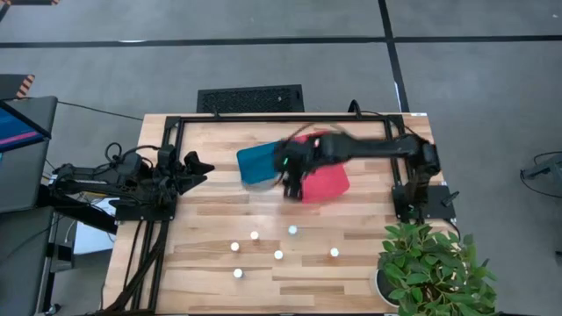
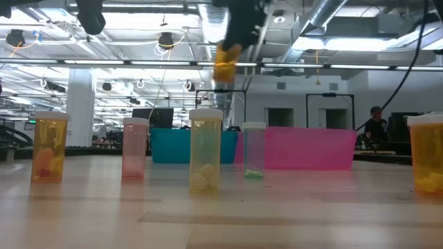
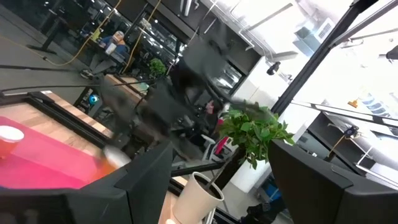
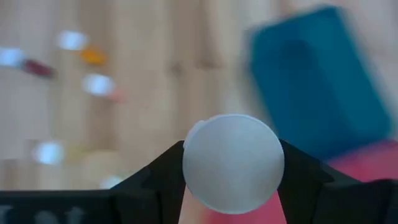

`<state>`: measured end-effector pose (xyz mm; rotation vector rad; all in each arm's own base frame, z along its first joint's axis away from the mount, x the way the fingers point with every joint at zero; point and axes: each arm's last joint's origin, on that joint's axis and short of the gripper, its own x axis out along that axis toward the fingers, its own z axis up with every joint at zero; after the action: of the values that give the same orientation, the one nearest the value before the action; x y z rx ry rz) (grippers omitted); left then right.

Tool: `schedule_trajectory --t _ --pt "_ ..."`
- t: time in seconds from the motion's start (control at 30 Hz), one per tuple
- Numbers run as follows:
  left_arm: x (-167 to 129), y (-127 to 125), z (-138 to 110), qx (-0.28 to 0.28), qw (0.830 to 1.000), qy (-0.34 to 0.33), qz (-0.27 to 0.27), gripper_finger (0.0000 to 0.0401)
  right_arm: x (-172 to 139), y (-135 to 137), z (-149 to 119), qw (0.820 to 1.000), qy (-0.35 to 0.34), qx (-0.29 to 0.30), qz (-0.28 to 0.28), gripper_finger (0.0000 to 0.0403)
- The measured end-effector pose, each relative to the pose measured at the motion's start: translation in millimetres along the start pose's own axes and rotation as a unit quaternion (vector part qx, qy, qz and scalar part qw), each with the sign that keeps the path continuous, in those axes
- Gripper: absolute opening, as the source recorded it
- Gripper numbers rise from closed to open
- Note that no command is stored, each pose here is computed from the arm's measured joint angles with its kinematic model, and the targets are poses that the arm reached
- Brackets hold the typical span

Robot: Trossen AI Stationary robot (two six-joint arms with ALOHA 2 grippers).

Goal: Pick and place medicine bottles into bin by pill shape (circle, oval)
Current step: Put the large orange pill bottle into the red bin

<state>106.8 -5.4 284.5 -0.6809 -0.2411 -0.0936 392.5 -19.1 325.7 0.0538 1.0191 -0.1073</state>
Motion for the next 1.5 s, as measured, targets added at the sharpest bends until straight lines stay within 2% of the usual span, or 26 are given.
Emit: schedule_trajectory --t 0.1,0.23,0.37,0.47,0.67,0.9,1.27,1.5 --pt "0.1 0.1 0.0 0.0 1.0 0.0 0.0 0.0259 -17.7 -35.3 -9.1 0.997 0.028 0.028 -0.063 0.0213" --pt "0.1 0.1 0.0 -0.001 1.0 0.0 0.001 0.0259 -20.9 -76.8 -17.3 0.992 0.057 0.067 -0.095 0.0224" --pt "0.1 0.1 0.0 -0.003 1.0 0.0 0.001 0.0259 -6.7 -106.9 -20.9 0.988 0.076 0.083 -0.109 0.0224" --pt "0.1 0.1 0.0 -0.004 1.0 0.0 0.001 0.0259 15.4 -120.1 -24.8 0.989 0.072 0.095 -0.092 0.0221" --pt "0.1 0.1 -0.1 -0.005 1.0 0.0 0.001 0.0259 55.7 -135.6 -50.9 0.987 0.069 0.118 -0.086 0.0222" --pt "0.1 0.4 0.2 -0.005 1.0 -0.004 0.005 0.0259 75.2 -144.3 -72.5 0.985 0.081 0.124 -0.092 0.022" --pt "0.0 0.9 0.5 -0.006 1.0 -0.01 0.014 0.0259 91.2 -145.3 -80.9 0.986 0.047 0.122 -0.099 0.0221" --pt "0.0 0.9 0.6 -0.012 1.0 -0.011 0.015 0.0259 95.3 -149.3 -89.2 0.984 0.058 0.126 -0.108 0.0224"
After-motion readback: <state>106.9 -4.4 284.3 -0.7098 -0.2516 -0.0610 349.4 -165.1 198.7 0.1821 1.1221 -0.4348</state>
